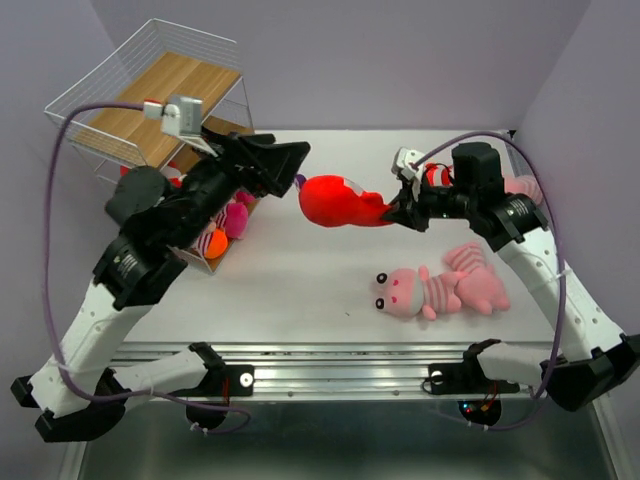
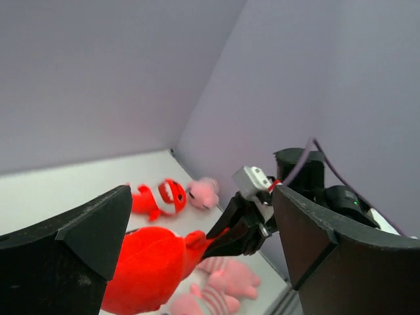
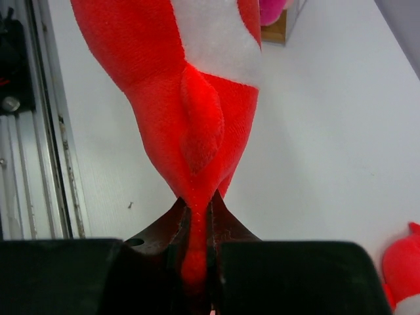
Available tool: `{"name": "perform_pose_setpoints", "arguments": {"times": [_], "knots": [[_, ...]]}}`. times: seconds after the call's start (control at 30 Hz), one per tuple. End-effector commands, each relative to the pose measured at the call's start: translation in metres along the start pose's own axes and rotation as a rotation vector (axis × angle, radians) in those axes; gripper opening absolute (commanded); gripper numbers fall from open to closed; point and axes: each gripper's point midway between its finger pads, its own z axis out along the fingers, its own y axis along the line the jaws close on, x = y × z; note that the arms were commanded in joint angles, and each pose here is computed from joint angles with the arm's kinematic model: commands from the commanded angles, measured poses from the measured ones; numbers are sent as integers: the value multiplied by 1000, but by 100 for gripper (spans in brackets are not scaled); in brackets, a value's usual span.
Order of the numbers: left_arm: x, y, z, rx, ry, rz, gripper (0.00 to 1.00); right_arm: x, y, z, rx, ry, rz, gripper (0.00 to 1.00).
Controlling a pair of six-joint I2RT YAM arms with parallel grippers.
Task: Place and organize the stuffed toys onto the shelf
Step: Place the stuffed toy onto shelf
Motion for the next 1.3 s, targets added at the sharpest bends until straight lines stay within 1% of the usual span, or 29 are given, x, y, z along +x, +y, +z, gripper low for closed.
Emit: {"name": "perform_pose_setpoints", "arguments": {"times": [0.0,0.03,0.07,0.13,0.17,0.2,0.23,0.27,0.33,0.37,0.43,0.47,0.53,0.57,0.77,0.8,0.93,1.03,1.07,1.27], "knots": [[-55,-29,-29,108,-102,318,99,-46,-1,14,-118,-103,80,1],[-69,-36,-39,126,-131,380,99,-56,-1,19,-150,-130,129,1],[-66,-34,-42,124,-103,401,99,-64,-11,30,-170,-138,157,1],[-81,-36,-53,103,-125,435,99,-83,-19,41,-192,-169,225,1],[-83,-35,-56,96,-124,441,99,-103,-24,42,-188,-201,212,1],[-84,-35,-60,93,-117,449,99,-103,-30,59,-201,-191,241,1],[-88,-36,-67,97,-131,456,99,-110,-40,64,-180,-208,265,1],[-88,-35,-69,97,-134,463,99,-127,-42,67,-176,-232,251,0],[-93,-38,-80,105,-159,462,99,-136,-48,81,-168,-245,259,0],[-98,-33,-82,72,-176,458,99,-131,-51,101,-165,-222,293,0],[-101,-30,-88,58,-187,474,99,-138,-55,115,-142,-229,309,1],[-102,-29,-90,52,-189,481,99,-135,-52,132,-153,-215,320,0],[-102,-27,-93,45,-192,477,99,-142,-51,143,-151,-229,317,0],[-104,-28,-95,47,-198,475,99,-138,-55,154,-137,-220,326,0],[-102,-28,-99,54,-211,463,99,-153,-56,178,-136,-253,332,0],[-101,-29,-99,60,-210,435,99,-153,-58,181,-135,-254,336,0],[-99,-30,-100,74,-222,415,99,-148,-59,204,-131,-244,357,0],[-97,-29,-99,70,-216,408,99,-152,-65,213,-94,-252,349,1],[-97,-28,-100,69,-218,406,99,-150,-59,225,-88,-242,343,0],[-96,-27,-102,66,-228,395,99,-160,-53,253,-23,-263,299,1]]}}
